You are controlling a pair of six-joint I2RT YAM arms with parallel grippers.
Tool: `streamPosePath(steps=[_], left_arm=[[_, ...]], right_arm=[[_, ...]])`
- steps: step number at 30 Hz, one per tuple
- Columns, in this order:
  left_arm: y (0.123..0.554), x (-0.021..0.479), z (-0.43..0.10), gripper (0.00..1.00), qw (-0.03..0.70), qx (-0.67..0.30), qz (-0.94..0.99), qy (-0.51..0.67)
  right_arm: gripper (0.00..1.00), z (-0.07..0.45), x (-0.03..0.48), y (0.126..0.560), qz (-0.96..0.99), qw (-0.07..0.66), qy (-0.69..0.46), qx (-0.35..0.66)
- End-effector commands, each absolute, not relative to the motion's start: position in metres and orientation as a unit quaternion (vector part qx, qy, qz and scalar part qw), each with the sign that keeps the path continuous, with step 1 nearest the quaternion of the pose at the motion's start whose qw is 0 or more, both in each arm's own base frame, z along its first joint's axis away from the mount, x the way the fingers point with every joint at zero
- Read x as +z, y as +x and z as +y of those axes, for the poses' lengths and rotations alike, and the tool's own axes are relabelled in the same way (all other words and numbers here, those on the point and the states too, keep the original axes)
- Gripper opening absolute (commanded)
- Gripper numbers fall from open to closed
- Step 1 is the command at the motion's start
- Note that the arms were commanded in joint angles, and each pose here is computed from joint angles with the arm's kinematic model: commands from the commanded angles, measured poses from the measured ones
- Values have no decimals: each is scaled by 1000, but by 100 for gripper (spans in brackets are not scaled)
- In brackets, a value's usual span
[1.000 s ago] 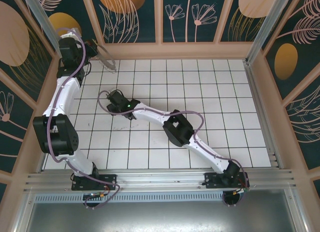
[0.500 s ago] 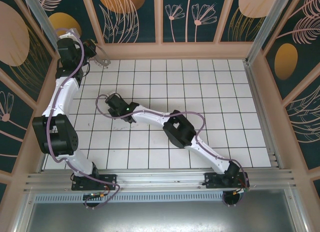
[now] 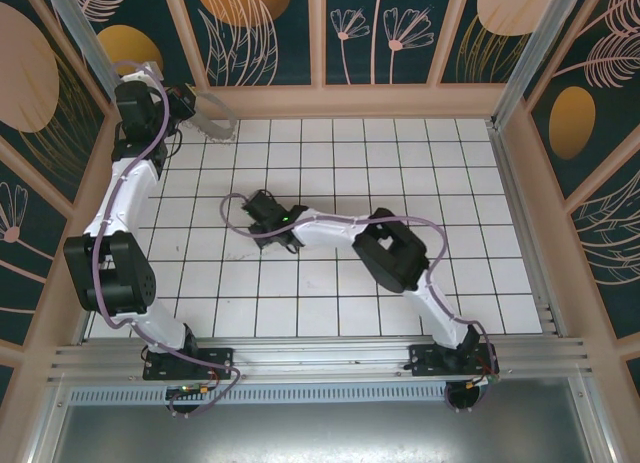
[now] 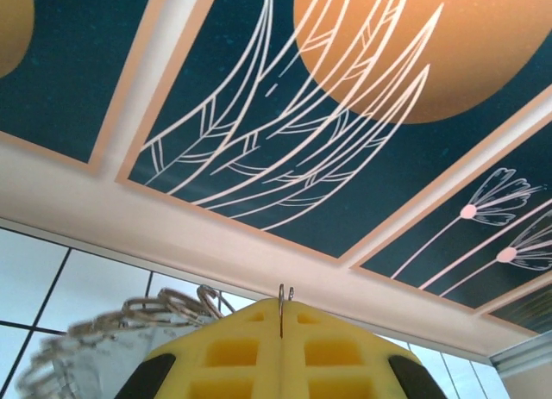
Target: Put the keys on the keyring
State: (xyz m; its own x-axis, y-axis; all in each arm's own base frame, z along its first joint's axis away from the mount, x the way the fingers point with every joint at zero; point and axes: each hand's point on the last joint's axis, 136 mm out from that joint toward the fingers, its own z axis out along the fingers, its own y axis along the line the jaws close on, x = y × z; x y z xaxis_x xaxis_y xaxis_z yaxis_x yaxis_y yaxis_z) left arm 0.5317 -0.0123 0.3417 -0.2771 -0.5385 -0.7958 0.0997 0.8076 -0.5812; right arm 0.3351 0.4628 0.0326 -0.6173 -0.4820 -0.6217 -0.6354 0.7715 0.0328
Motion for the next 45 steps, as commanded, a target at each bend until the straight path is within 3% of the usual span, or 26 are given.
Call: streamPosePath(steps=[1,9,20,31,33,38,45], left_arm=[[518,375,-22,0,607,-309,723,-116],[502,369,-50,0,581,-371,718,-91],[445,341,-127,0,547,-418,724,-47],[392,306,-189,0,521,-443,729,-31],[386,303,-196,0,519,-444,730,-28],[377,295,-207,0,511,-446,734,-21],[371,283,-217,0,499,-447,742,-3]], right_arm=[[0,431,49,332,900,291,-276,170],[0,338,55,322,915,274,-191,227],[0,237,50,299,913,271,-79,294],[0,197,38,297,913,277,-35,298],[7,194,38,296,912,279,-33,298],[33,182,51,291,907,299,-18,295],[41,169,83,286,899,329,5,288]])
